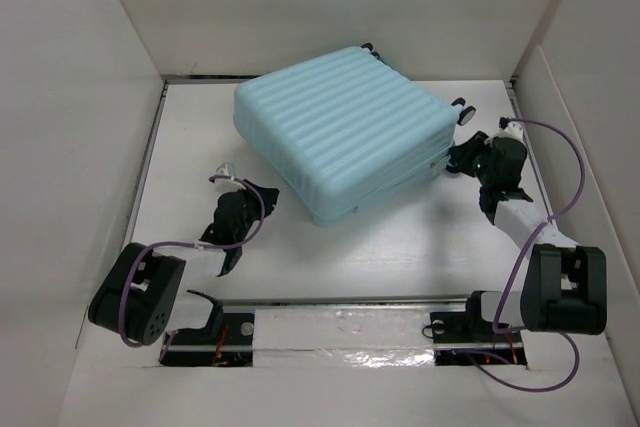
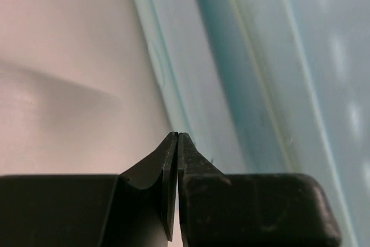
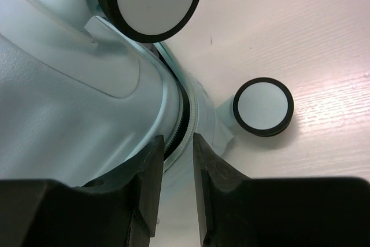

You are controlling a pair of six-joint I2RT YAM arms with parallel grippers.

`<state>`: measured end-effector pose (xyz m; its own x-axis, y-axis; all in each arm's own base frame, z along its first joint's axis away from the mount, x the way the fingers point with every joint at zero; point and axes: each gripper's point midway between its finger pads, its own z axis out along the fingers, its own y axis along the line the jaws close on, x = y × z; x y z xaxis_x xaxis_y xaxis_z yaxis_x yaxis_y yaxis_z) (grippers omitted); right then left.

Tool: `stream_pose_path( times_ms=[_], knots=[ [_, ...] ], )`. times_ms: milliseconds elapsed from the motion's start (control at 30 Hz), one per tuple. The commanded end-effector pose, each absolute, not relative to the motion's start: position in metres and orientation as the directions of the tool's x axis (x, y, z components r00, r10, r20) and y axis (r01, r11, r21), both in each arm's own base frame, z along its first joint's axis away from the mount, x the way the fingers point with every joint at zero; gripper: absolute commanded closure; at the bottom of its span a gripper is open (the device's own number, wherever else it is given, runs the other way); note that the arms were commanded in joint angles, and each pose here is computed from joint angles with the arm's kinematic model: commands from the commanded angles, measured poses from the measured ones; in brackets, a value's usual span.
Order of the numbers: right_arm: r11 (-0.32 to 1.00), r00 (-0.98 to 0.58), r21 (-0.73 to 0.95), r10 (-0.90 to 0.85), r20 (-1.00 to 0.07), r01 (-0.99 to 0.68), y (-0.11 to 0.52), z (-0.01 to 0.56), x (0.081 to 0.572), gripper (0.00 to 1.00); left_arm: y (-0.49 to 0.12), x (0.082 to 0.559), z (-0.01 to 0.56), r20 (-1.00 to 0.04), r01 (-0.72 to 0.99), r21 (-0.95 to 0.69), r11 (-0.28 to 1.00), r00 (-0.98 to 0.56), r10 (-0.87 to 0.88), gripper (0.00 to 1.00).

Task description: Pack the luggage

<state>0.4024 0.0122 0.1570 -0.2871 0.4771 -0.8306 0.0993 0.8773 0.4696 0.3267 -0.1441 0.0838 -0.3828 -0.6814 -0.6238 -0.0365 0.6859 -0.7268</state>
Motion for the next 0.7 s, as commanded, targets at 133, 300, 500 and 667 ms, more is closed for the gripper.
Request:
stream_pose_path(
  times_ms=[133, 300, 500, 667],
  knots=[
    [0.885, -0.182, 0.463, 0.465, -0.866, 0.060, 0.003, 0.204, 0.405, 0.95, -0.122, 0.299, 0.116, -0.674, -0.005, -0.709, 0.705, -0.288, -0.680, 1.00],
    [0.834, -0.028, 0.545, 0.549, -0.835, 0.091, -0.007, 0.212, 0.385, 1.00, -0.084, 0.324, 0.193, -0.626, -0.032, -0.778, 0.627, -0.047, -0.779, 0.62],
    [0.858, -0.014, 0.514, 0.514, -0.858, -0.015, -0.004, 0.274, 0.393, 0.19, -0.051, 0.380, 0.258, -0.429, 0.071, -0.901, 0.429, 0.010, -0.903, 0.28],
    [0.839, 0.029, 0.540, 0.542, -0.840, -0.063, -0.015, 0.301, 0.405, 0.00, -0.048, 0.430, 0.261, -0.441, 0.034, -0.897, 0.440, -0.087, -0.893, 0.13]
  ],
)
